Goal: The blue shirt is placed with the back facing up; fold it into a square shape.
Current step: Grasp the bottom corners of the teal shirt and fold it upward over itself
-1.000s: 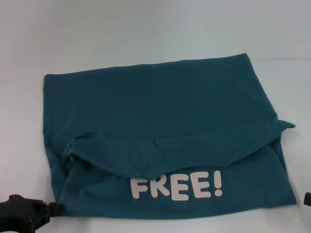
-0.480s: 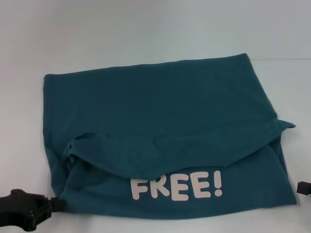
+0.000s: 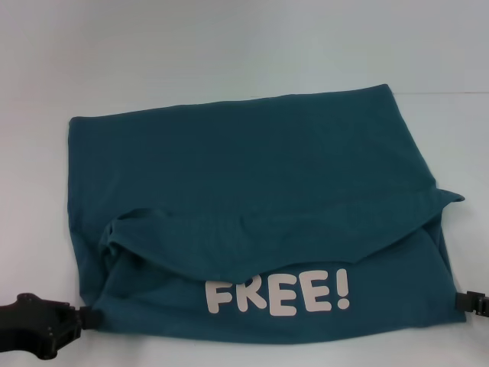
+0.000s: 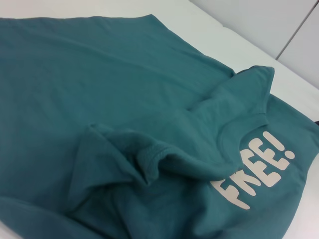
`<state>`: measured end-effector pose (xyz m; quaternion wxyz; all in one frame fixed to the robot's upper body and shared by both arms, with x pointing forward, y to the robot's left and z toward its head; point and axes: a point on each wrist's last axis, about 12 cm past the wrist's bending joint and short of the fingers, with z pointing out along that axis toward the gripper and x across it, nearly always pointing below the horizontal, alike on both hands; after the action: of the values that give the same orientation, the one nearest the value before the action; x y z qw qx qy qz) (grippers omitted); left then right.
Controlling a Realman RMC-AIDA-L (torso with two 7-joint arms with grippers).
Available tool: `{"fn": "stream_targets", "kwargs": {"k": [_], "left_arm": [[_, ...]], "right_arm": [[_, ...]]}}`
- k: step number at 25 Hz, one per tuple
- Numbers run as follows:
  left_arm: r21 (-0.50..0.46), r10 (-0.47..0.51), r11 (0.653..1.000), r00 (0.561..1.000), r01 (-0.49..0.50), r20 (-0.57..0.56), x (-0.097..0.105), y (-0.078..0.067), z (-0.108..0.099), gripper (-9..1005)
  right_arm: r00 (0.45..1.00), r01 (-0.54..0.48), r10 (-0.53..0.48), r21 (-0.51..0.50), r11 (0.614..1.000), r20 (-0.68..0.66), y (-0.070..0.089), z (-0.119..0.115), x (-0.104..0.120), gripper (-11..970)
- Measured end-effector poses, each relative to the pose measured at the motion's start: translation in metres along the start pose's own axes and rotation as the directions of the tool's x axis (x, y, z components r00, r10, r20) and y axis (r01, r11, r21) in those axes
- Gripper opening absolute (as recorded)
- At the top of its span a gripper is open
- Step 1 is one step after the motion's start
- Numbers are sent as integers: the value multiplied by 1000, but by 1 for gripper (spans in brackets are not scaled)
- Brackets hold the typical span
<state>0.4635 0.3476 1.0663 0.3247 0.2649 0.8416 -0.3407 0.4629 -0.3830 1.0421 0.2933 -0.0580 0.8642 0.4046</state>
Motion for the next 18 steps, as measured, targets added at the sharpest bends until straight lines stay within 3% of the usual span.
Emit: {"fn": "stream_targets", "kwargs": {"k": [8, 18], "left_arm": [[-1, 3, 1000, 1000, -3, 1, -1, 1, 1, 11], [0, 3, 1000, 1000, -3, 1, -2, 1, 1, 12]], "right_arm": [[1000, -1, 1, -17, 1000, -23, 3, 7, 3, 516], [999, 4, -5, -29, 1000, -53, 5, 13, 5, 491]]}}
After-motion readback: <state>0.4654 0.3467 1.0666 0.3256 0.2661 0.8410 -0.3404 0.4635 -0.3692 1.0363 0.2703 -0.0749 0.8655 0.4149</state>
